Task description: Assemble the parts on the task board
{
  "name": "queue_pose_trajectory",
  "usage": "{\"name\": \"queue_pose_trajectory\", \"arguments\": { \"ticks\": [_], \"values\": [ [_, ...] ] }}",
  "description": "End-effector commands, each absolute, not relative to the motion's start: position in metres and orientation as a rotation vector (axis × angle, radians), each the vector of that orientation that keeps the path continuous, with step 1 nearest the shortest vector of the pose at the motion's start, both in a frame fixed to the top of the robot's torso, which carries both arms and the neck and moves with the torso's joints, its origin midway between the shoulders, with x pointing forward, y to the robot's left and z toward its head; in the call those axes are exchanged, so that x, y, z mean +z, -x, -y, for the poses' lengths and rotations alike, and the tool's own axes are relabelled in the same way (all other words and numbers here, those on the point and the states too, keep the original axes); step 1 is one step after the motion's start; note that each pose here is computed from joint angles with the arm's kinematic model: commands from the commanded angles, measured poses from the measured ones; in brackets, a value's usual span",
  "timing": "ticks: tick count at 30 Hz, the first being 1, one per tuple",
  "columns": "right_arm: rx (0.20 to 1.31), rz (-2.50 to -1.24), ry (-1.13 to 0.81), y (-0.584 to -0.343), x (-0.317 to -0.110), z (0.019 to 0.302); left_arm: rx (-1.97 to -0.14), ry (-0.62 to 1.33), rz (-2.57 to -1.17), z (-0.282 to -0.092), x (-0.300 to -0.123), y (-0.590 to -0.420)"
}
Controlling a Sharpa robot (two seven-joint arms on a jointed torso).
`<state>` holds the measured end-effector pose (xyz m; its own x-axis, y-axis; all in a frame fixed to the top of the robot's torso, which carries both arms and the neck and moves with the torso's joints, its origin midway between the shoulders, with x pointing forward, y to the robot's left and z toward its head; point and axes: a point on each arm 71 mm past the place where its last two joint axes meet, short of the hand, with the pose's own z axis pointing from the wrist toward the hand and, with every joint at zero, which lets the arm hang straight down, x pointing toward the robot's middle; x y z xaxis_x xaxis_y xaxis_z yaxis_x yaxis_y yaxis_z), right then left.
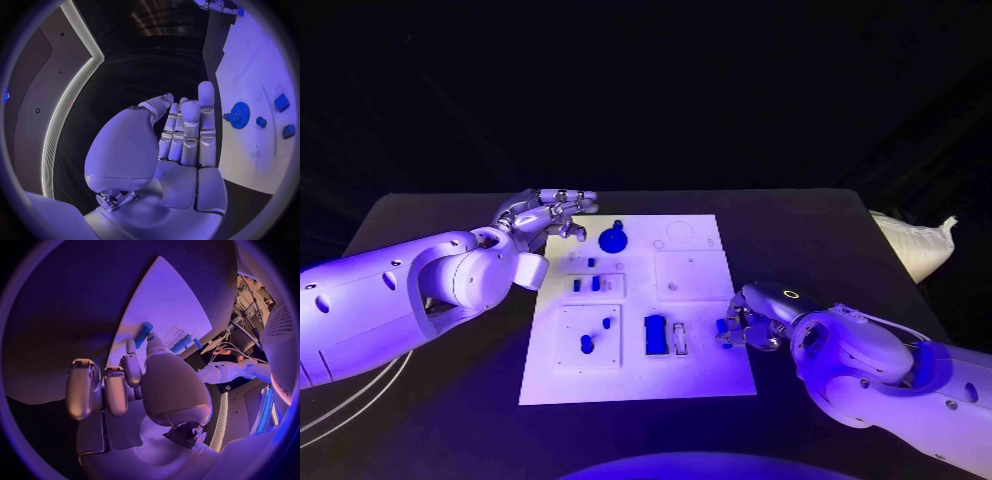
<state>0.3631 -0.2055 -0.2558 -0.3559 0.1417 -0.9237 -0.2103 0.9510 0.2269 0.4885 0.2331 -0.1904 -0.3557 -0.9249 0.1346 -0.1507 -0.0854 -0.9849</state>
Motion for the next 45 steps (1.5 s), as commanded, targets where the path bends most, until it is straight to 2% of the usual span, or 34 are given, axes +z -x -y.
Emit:
{"name": "queue_pose_trajectory", "arguments": {
  "ticks": [1, 9, 17, 37, 45],
  "values": [
    [0.261, -1.931, 0.225, -0.360, -0.266, 0.203, -1.528, 1.183, -1.542, -0.231, -0.190, -0.487],
    [0.232, -1.938, 0.310, -0.359, -0.272, 0.194, -1.530, 1.182, -1.545, -0.231, -0.190, -0.487],
    [0.246, -1.943, 0.285, -0.359, -0.274, 0.193, -1.530, 1.183, -1.546, -0.231, -0.190, -0.487],
    [0.529, -1.936, -0.283, -0.351, -0.260, 0.191, -1.529, 1.180, -1.550, -0.230, -0.190, -0.487],
    [0.583, -1.958, -0.380, -0.349, -0.259, 0.183, -1.531, 1.180, -1.552, -0.230, -0.189, -0.486]
  ]
}}
